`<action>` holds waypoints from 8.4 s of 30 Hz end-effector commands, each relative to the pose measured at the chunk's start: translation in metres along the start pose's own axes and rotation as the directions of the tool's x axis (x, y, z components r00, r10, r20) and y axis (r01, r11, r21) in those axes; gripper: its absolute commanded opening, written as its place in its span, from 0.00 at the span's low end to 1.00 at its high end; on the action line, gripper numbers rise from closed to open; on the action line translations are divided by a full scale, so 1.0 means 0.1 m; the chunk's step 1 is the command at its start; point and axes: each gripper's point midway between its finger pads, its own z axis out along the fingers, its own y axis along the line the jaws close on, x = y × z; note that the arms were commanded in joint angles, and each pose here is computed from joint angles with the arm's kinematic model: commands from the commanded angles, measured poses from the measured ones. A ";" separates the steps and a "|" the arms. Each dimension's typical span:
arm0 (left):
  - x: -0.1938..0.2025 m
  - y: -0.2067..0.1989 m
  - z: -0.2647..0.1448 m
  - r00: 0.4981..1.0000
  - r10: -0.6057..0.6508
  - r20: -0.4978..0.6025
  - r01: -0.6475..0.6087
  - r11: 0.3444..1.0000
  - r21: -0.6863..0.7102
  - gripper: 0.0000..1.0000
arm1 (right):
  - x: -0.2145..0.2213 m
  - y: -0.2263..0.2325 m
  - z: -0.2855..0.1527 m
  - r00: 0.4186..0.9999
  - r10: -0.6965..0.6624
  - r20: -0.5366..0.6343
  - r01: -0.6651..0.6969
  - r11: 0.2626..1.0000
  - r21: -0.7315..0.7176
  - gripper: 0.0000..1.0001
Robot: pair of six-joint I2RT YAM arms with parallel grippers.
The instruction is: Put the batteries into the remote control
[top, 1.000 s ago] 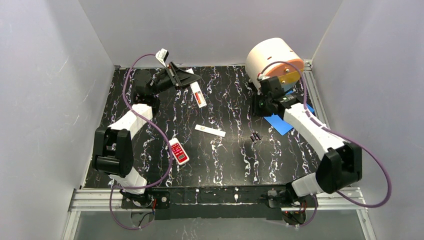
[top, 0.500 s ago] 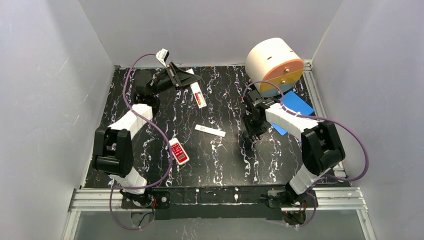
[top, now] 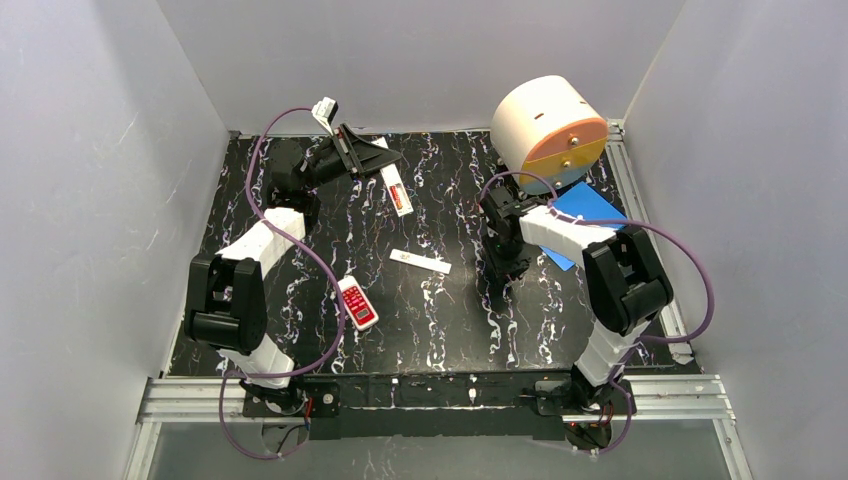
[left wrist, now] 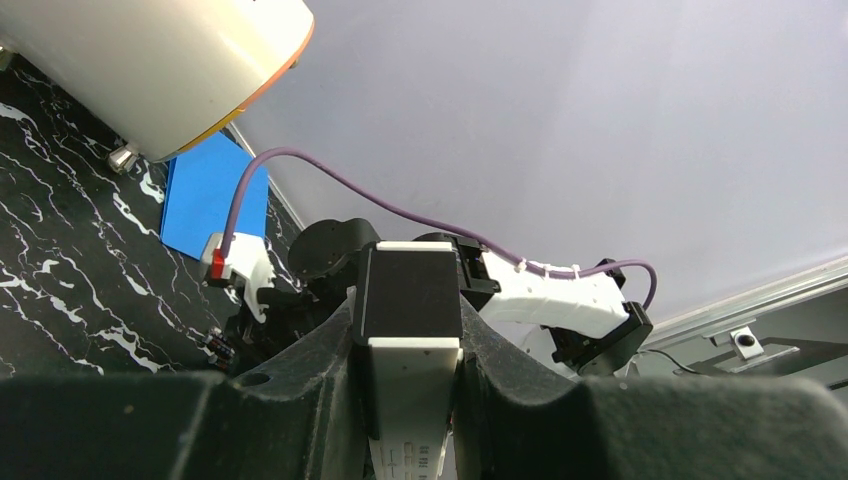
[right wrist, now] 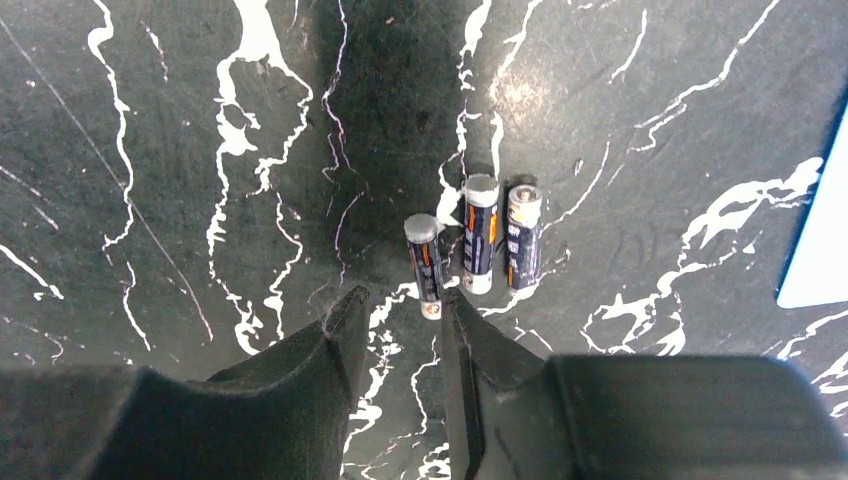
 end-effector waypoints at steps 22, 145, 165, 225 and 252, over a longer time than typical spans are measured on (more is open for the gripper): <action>-0.09 -0.20 -0.03 0.994 0.090 0.062 -0.092 0.996 0.019 0.00 | -0.26 0.08 0.02 0.989 -0.033 0.142 0.036 0.999 -0.014 0.08; 0.67 0.34 0.44 0.994 -0.096 -0.061 0.097 0.995 0.012 0.00 | -0.91 1.55 -2.26 0.935 0.119 0.334 0.113 0.792 -0.600 0.11; 0.79 0.31 0.40 0.989 -0.114 -0.093 0.115 0.993 0.011 0.00 | -0.97 1.52 -2.17 0.932 0.134 0.337 0.091 0.812 -0.576 0.21; -0.23 -0.17 0.44 0.679 -0.679 0.278 0.642 0.733 0.223 0.00 | -1.48 1.28 -3.29 0.390 0.851 0.351 0.086 0.345 -0.935 0.81; -0.15 -0.26 0.42 0.716 -0.649 0.258 0.616 0.761 0.206 0.00 | -1.70 1.29 -3.32 0.357 0.907 0.222 0.097 0.200 -0.975 0.79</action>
